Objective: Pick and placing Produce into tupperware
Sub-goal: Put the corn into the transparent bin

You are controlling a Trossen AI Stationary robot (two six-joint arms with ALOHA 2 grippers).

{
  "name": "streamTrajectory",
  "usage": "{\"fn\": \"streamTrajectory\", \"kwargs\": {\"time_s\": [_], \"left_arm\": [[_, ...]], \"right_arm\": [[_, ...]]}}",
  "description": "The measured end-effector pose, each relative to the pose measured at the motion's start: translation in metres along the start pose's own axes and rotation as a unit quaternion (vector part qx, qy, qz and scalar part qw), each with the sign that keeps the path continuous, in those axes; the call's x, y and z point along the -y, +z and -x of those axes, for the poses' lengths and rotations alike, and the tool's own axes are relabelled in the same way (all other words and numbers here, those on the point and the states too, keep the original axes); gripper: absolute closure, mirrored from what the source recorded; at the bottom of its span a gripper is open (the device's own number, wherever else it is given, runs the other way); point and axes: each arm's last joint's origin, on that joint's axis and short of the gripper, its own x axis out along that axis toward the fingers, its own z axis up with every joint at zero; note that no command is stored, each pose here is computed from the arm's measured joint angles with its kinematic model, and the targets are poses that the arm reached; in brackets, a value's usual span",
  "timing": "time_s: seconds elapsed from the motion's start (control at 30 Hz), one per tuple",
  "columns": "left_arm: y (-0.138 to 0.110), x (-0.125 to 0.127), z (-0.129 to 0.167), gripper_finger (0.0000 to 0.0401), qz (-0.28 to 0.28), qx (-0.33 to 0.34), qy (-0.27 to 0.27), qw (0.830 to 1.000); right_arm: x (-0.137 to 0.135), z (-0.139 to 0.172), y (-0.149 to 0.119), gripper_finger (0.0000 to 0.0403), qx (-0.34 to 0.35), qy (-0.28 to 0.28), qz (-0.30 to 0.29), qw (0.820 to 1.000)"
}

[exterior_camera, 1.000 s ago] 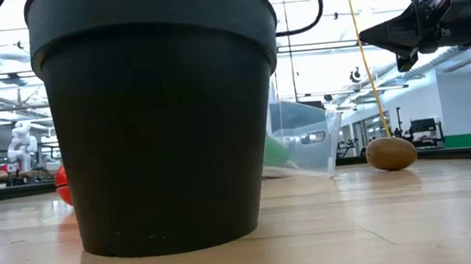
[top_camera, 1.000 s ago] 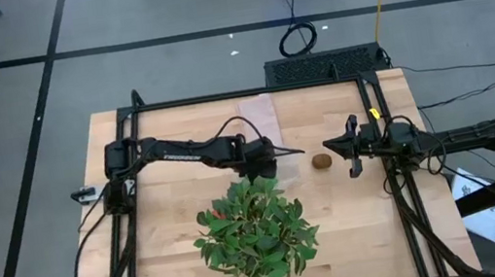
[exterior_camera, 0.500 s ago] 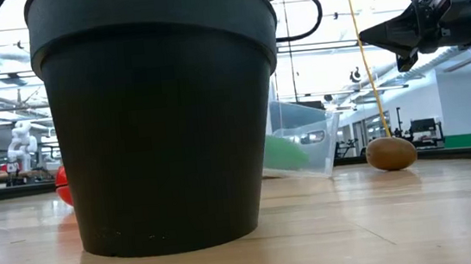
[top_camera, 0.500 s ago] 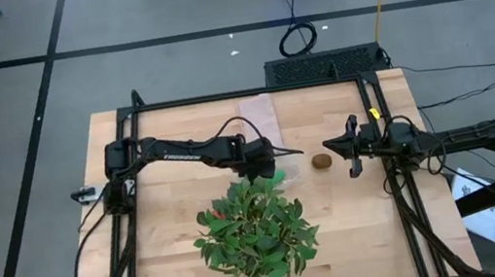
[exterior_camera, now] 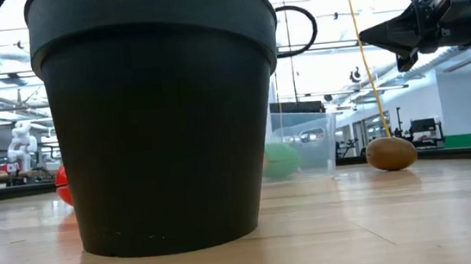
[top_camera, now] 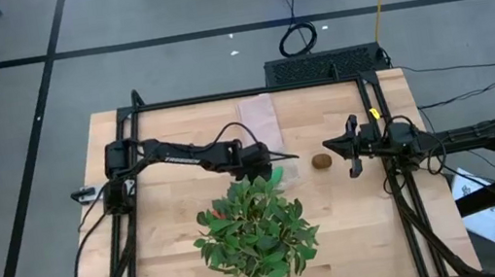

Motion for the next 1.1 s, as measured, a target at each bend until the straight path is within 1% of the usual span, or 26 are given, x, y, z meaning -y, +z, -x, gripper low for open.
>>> {"fn": "streamTrajectory", "kwargs": {"time_s": [0.2,0.3,0.43,0.57,0.63,0.77,0.9,1.1], "left_arm": [[-0.003,0.000,-0.004,0.0093,-0.002,0.022,0.004,1.000],[-0.002,0.001,-0.004,0.0093,-0.022,0.026,0.004,0.999],[-0.002,0.003,-0.004,0.0093,-0.077,0.027,-0.001,0.997],[0.000,0.008,-0.004,0.0093,-0.145,0.027,-0.002,0.989],[0.001,0.010,-0.005,0.0093,-0.163,0.027,0.000,0.986],[0.002,0.009,-0.004,0.0093,-0.167,0.026,0.000,0.986],[0.003,0.010,-0.004,0.0093,-0.186,0.028,0.001,0.982],[0.010,0.008,-0.002,0.0093,-0.188,0.042,-0.004,0.981]], "right_arm": [[0.000,0.000,0.000,0.0403,0.000,0.000,0.000,1.000],[0.000,0.000,0.000,0.0403,0.000,0.000,0.000,1.000],[0.000,0.000,0.000,0.0403,0.000,0.000,0.000,1.000],[0.000,0.000,0.000,0.0403,0.000,0.000,-0.002,1.000],[0.000,0.000,0.000,0.0403,0.000,0.000,-0.002,1.000],[0.000,0.000,0.000,0.0403,0.000,0.000,-0.002,1.000],[0.000,0.000,0.000,0.0403,0.001,0.000,0.004,1.000],[0.000,0.000,0.001,0.0403,0.007,0.001,0.008,1.000]]}}
